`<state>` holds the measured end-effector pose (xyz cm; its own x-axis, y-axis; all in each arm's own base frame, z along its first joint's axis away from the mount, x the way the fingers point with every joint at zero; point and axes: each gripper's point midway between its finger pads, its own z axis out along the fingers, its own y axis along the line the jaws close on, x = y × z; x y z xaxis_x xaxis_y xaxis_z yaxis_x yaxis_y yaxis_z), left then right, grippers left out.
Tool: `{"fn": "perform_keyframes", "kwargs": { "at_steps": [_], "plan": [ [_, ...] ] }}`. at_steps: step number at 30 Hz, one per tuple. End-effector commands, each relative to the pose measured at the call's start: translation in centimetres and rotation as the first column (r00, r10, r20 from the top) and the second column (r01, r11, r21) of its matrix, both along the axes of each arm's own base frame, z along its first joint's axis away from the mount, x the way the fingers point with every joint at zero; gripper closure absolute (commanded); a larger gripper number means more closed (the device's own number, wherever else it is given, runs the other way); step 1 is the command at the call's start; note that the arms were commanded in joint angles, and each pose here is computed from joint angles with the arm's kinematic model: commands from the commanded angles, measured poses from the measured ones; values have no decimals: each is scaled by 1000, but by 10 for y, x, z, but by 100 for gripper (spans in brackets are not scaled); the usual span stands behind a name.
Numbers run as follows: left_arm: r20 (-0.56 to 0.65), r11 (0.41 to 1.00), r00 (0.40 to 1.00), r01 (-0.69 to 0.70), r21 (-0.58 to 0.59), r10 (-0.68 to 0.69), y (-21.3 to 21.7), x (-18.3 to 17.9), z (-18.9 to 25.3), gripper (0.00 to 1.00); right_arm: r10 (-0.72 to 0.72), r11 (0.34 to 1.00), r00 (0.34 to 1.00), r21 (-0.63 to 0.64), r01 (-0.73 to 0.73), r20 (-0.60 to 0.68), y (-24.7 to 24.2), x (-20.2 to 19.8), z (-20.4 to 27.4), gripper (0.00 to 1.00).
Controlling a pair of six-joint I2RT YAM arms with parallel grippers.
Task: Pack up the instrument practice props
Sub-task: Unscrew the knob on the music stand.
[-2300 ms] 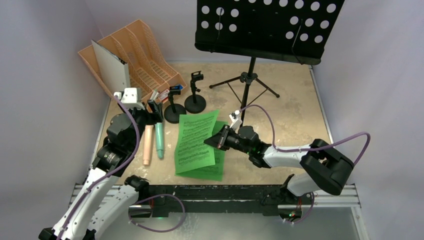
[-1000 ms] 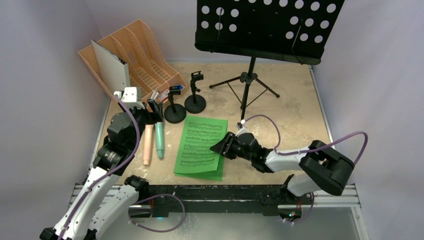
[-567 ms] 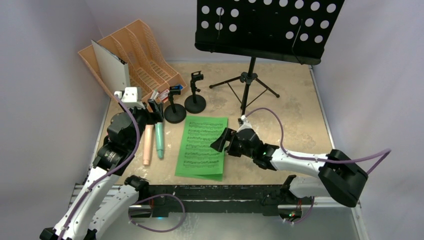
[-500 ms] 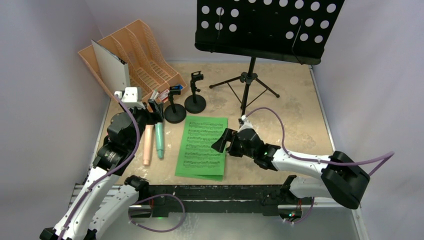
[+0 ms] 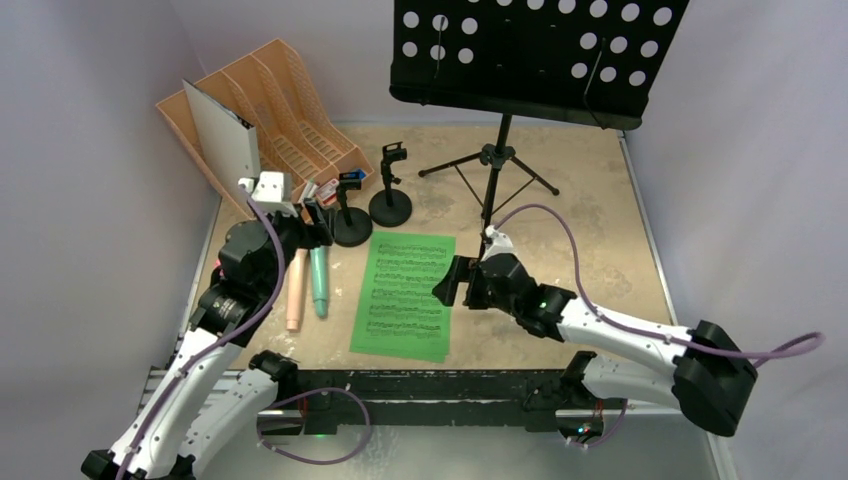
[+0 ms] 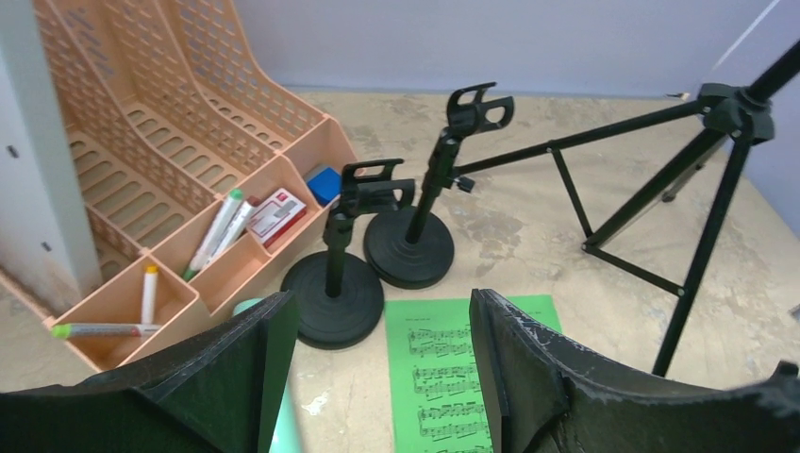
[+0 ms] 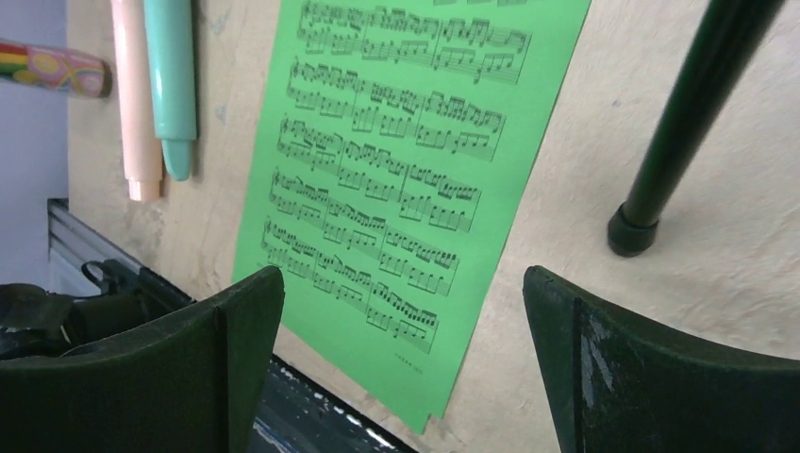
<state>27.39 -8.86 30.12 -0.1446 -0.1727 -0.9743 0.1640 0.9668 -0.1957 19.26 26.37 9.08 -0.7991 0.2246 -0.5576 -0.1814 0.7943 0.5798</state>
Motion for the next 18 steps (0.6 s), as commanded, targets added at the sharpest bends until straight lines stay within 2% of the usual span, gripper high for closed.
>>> {"fn": "perform_keyframes", "kwargs": {
  "at_steps": [1, 5, 8, 15, 18],
  "plan": [
    [39, 993, 993, 115, -17, -114, -20, 0, 9, 30, -43, 998, 979, -41, 52, 197, -16, 24, 44, 1],
    [54, 978, 978, 205, -27, -204, -36, -4, 13, 28, -81, 996, 933, -4, 88, 350, -34, 49, 86, 1],
    [61, 959, 959, 280, -38, -278, -50, -7, 15, 26, -111, 994, 874, 66, 91, 473, -56, 72, 127, 1],
    [79, 925, 925, 376, -60, -371, -70, -8, 18, 19, -178, 984, 654, 143, 108, 735, -95, 104, 206, 1],
    [98, 923, 922, 380, -59, -373, -70, -7, 23, 16, -218, 976, 535, 180, 124, 816, -105, 114, 240, 1]
  ]
}}
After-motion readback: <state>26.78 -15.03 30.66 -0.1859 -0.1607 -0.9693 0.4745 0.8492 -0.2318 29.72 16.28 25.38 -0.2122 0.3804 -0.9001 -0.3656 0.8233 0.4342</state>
